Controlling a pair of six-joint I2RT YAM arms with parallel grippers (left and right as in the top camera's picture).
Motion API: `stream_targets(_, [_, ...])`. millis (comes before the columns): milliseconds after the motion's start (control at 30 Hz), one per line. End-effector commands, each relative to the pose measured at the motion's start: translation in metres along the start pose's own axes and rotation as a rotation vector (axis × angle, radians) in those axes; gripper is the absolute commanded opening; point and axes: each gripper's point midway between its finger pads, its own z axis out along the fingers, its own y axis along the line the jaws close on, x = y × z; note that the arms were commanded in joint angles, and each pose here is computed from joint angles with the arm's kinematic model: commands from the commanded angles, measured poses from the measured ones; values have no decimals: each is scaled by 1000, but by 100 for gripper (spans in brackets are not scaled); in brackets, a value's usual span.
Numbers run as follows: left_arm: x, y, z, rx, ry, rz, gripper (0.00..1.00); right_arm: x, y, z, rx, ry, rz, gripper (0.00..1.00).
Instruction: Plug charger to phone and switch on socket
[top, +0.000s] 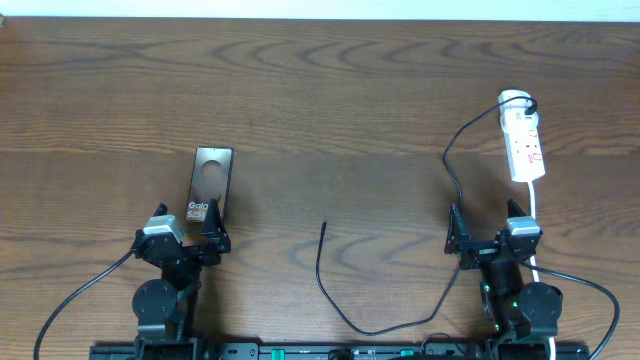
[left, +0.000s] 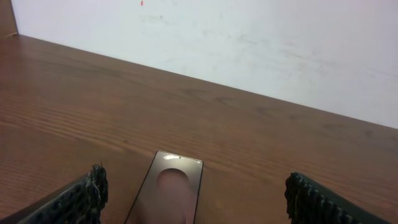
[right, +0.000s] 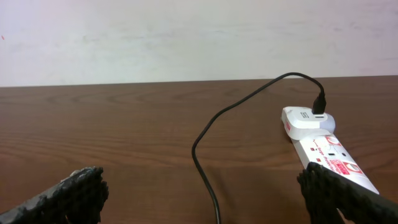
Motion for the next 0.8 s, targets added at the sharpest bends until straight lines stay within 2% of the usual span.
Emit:
stream_targets(0, [14, 6, 1, -20, 40, 16, 90, -1, -4, -1, 18, -5, 9, 99])
stream_targets(333, [12, 5, 0, -19, 35, 16, 90, -1, -4, -1, 18, -5, 9, 99])
stream_targets(600, [-18, -3, -5, -7, -17, 90, 90, -1, -4, -1, 18, -5, 9, 99])
stream_targets(767, [-35, -7, -4, -11, 5, 92, 90, -1, -4, -1, 18, -5, 9, 99])
